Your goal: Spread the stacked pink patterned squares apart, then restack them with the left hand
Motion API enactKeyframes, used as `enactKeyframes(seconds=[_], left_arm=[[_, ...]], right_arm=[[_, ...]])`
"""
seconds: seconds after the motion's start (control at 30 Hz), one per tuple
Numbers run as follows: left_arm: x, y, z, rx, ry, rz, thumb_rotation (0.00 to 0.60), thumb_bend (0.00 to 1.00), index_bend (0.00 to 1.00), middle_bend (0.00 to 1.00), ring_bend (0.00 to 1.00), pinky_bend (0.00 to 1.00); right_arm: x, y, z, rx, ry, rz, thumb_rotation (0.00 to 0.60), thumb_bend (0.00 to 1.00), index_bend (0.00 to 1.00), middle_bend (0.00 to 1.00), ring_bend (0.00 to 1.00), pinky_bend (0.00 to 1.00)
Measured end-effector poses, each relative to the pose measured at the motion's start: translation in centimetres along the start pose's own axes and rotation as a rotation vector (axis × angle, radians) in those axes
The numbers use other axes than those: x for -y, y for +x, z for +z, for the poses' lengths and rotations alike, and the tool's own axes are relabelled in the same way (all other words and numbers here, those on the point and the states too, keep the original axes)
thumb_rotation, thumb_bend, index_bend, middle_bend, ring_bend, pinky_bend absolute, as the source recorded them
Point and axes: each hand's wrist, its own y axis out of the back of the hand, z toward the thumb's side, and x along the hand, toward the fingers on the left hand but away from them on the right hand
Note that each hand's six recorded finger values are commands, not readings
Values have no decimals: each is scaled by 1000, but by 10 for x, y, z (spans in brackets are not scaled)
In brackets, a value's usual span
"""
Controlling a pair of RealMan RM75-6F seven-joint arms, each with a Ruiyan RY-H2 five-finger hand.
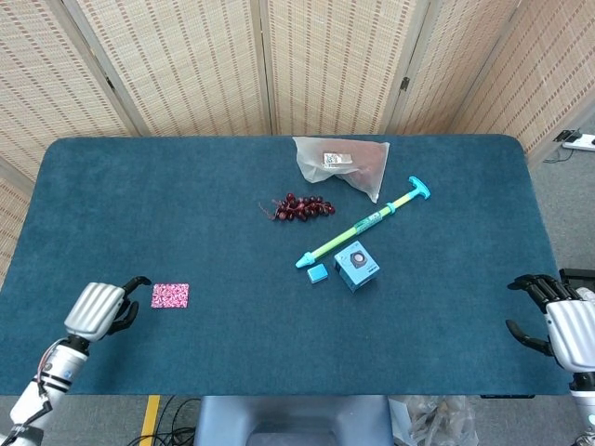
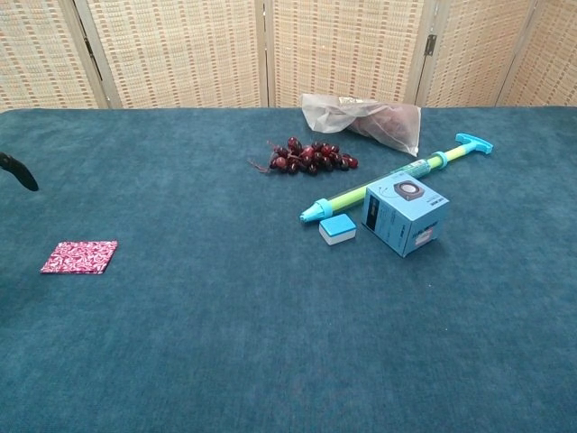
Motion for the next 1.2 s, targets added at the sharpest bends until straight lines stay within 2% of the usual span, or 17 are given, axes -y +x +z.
enactKeyframes(seconds=[0.2,0.4,0.7,1.2], left_arm=[[24,15,1,-10,8,-98,600,649,274,1000,986,1000],[46,16,1,-43,25,-183,600,648,239,1000,986,1000],[61,26,0,-78,22,-227,600,649,233,1000,991,1000],[71,27,1,-90,31,-269,600,649,250,1000,991,1000]], right_arm=[[0,0,-1,8,7,-3,600,282,328,331,245,301],[3,-2,-2,13,9,6,600,283,328,333,252,302],[7,-7,-2,9,7,15,600,283,328,333,257,302],[8,-6,-6,22,4,18,600,282,328,333,256,302]])
